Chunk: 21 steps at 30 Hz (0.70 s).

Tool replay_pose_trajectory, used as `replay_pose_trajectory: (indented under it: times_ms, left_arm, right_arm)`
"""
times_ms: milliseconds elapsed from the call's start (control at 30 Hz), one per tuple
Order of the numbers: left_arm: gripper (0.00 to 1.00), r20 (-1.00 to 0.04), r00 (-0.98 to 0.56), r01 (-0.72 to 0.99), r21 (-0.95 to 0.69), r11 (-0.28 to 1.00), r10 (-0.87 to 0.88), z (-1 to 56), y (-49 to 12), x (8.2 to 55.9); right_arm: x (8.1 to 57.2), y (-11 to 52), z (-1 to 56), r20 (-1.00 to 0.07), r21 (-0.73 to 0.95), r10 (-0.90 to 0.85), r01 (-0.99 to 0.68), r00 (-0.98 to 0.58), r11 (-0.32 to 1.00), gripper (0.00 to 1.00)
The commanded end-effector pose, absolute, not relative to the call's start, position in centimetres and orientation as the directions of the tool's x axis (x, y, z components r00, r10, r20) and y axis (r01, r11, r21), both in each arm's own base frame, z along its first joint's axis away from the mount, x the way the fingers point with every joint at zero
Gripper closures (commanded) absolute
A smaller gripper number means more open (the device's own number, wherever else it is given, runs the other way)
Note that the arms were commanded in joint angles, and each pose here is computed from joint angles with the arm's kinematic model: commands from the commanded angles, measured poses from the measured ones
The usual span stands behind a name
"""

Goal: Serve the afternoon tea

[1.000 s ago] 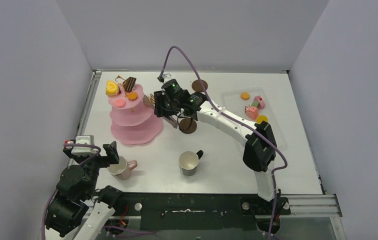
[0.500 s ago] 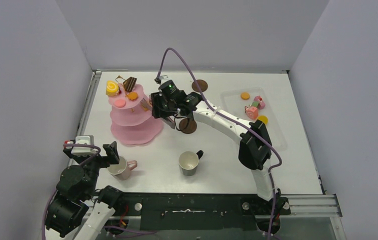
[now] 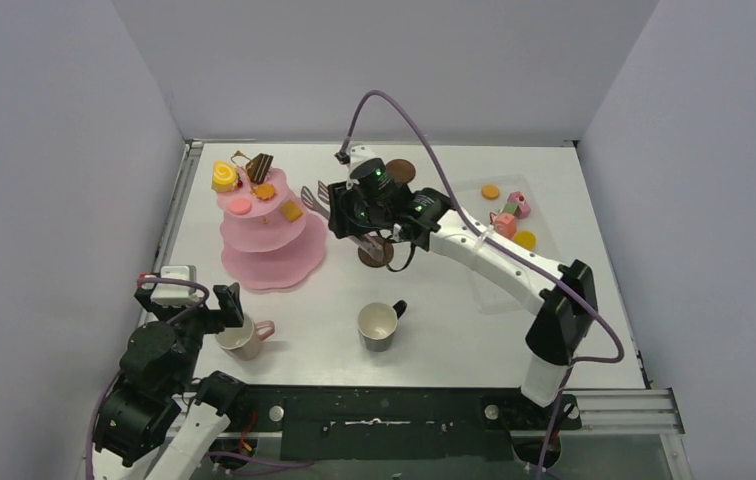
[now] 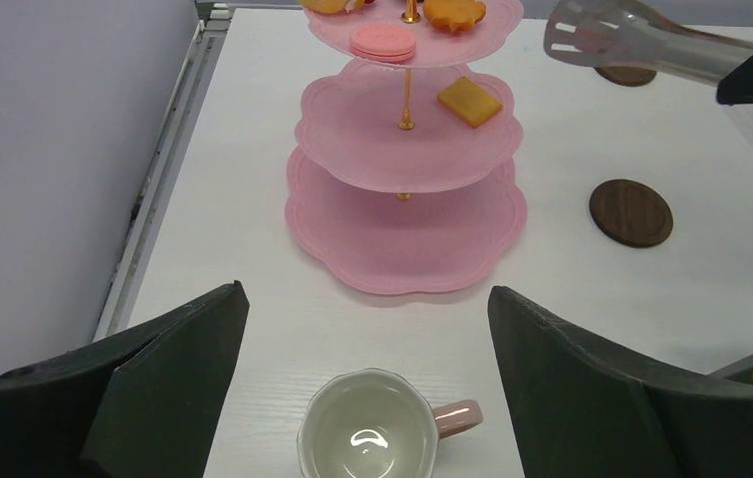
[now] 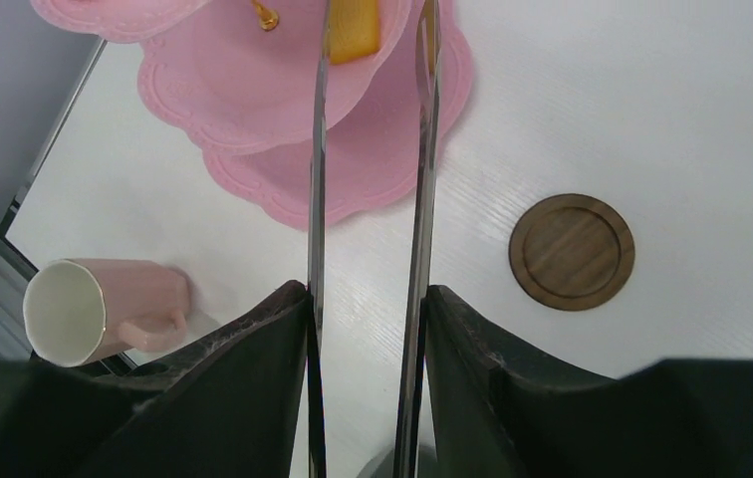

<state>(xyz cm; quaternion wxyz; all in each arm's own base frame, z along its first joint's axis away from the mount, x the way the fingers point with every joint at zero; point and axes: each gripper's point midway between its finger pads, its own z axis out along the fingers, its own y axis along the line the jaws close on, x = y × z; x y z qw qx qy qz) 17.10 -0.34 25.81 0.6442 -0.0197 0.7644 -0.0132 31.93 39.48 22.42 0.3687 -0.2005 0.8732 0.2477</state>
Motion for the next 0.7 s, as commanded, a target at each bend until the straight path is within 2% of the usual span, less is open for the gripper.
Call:
replay_pose_trajectory:
  times_ms: [0, 300, 500, 667]
  left_arm:
    - [0.1, -0.988, -0.131, 0.011, -0.08, 0.997, -0.078, 27.6, -0.8, 17.1]
    - [0.1, -0.985, -0.162, 0.055, -0.065, 0.996, -0.055, 27.2, -1.9, 17.9]
    - [0.1, -0.984, -0.17, 0.071, -0.063, 0.995, -0.05, 27.1, -2.3, 18.0]
    - [0.1, -0.984, -0.173, 0.076, -0.062, 0.995, -0.048, 27.0, -2.4, 18.1]
  right_arm:
    - [33.0, 35.0, 26.4, -0.814, 0.213, -0.125, -0.491, -0.568, 0.845, 0.56]
    - [32.4, 21.6, 23.0, -0.738, 0.005, -0.148, -0.225, -0.658, 0.974, 0.56]
    - [30.5, 14.2, 21.8, -0.683, -0.119, -0.134, -0.072, -0.718, 0.99, 0.55]
    - [28.4, 10.6, 20.3, -0.63, -0.153, -0.082, 0.019, -0.773, 0.988, 0.54]
